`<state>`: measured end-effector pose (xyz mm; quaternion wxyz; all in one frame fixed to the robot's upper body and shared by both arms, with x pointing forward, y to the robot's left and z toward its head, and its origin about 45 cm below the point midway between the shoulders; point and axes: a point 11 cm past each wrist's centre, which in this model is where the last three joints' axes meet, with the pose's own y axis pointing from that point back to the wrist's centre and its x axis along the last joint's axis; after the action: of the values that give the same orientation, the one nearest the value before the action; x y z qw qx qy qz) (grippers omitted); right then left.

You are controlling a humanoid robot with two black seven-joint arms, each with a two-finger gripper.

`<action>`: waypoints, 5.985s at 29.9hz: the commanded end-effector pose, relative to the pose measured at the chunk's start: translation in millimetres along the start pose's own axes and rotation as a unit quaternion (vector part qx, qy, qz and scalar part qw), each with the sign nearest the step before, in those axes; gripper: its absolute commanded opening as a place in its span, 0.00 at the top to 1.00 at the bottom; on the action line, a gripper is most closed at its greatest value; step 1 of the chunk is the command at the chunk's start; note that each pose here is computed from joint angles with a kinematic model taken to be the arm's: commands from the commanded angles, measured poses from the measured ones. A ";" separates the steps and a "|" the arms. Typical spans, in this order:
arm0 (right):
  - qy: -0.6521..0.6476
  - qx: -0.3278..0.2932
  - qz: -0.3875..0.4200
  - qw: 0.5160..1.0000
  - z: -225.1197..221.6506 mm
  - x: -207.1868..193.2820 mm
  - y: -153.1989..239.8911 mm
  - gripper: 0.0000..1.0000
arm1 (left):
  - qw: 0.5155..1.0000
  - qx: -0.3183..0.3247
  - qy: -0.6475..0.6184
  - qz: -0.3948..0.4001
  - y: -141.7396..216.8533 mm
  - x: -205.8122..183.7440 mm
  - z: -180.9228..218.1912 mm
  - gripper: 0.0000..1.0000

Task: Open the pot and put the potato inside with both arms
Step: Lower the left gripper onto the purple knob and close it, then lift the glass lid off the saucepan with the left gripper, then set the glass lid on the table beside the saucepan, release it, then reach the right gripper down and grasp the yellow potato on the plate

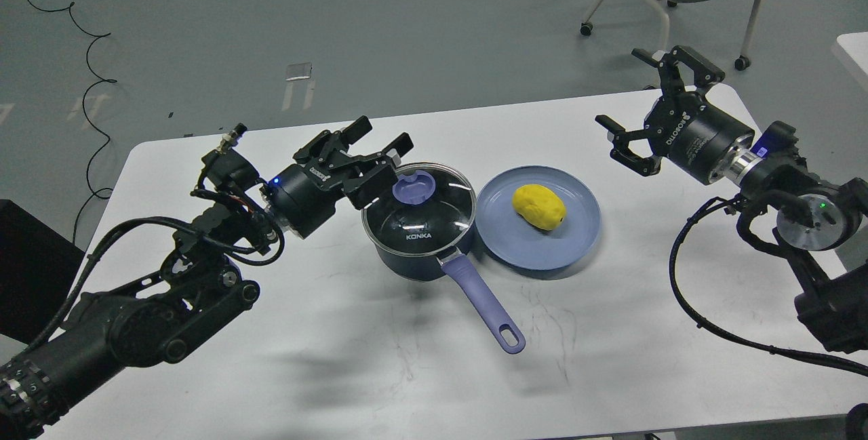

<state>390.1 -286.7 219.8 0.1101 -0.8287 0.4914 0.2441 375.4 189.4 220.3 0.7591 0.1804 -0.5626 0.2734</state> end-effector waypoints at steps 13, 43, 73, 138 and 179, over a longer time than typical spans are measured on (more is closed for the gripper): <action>-0.002 -0.001 0.003 1.000 1.9 1.6 1.5 0.00 | 0.971 -0.057 -0.179 -0.147 -20.3 -26.0 -10.8 0.02; -0.007 -0.008 0.019 1.000 7.4 12.5 4.7 0.00 | 0.972 -0.033 -0.172 -0.159 -14.7 -47.7 -25.1 0.02; -0.011 -0.021 0.030 0.999 17.8 19.9 8.8 0.00 | 0.968 -0.015 -0.168 -0.185 -3.4 -56.7 -38.0 0.50; -0.008 -0.039 0.029 0.999 28.8 18.3 5.8 0.00 | 0.945 0.220 -0.108 -0.218 198.1 -82.3 -124.3 0.02; 0.803 -0.266 -0.182 0.501 90.1 -25.8 -47.6 0.06 | 0.840 0.126 0.507 0.148 71.7 130.1 -117.4 0.02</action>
<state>396.4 -208.3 163.4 -0.5084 -0.7324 0.1320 -0.4332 444.9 357.2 306.0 0.8502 0.0535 -0.1007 0.5139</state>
